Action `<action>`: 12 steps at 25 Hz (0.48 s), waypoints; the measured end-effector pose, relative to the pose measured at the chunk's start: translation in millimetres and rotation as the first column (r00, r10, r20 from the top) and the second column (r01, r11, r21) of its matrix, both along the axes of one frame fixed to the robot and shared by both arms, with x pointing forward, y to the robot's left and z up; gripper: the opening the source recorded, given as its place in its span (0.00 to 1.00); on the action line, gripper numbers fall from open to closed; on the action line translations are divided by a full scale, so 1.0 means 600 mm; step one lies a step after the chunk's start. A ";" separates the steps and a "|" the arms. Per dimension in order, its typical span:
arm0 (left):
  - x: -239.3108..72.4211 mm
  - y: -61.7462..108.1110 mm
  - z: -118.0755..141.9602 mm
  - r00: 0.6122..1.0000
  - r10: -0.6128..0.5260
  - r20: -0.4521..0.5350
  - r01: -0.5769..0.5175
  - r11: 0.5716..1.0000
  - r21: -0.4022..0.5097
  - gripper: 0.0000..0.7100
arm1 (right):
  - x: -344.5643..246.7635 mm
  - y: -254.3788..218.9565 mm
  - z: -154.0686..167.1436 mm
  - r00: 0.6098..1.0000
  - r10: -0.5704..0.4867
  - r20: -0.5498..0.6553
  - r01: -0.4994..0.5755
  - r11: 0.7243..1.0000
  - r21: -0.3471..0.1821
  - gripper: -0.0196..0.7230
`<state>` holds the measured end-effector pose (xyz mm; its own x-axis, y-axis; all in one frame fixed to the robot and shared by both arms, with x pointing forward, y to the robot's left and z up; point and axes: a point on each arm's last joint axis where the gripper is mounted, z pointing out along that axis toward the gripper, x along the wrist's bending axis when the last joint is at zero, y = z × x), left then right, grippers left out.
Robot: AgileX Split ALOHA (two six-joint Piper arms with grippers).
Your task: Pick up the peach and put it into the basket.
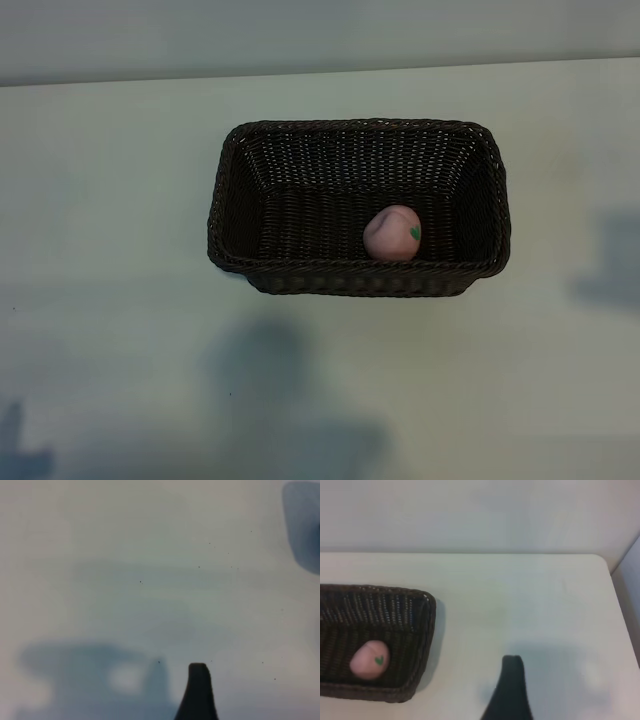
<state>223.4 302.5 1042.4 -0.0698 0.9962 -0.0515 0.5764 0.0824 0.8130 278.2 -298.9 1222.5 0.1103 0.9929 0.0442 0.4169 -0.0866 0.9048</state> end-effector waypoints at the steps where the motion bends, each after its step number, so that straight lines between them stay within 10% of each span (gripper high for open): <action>1: 0.000 0.000 0.000 1.000 0.000 0.000 0.000 1.000 0.000 0.83 | -0.011 0.002 -0.005 1.000 0.000 0.013 0.000 1.000 -0.002 0.82; 12: 0.000 0.000 0.000 1.000 0.000 0.000 0.000 1.000 0.000 0.83 | -0.101 0.013 -0.059 0.990 -0.030 0.141 0.032 0.999 -0.013 0.81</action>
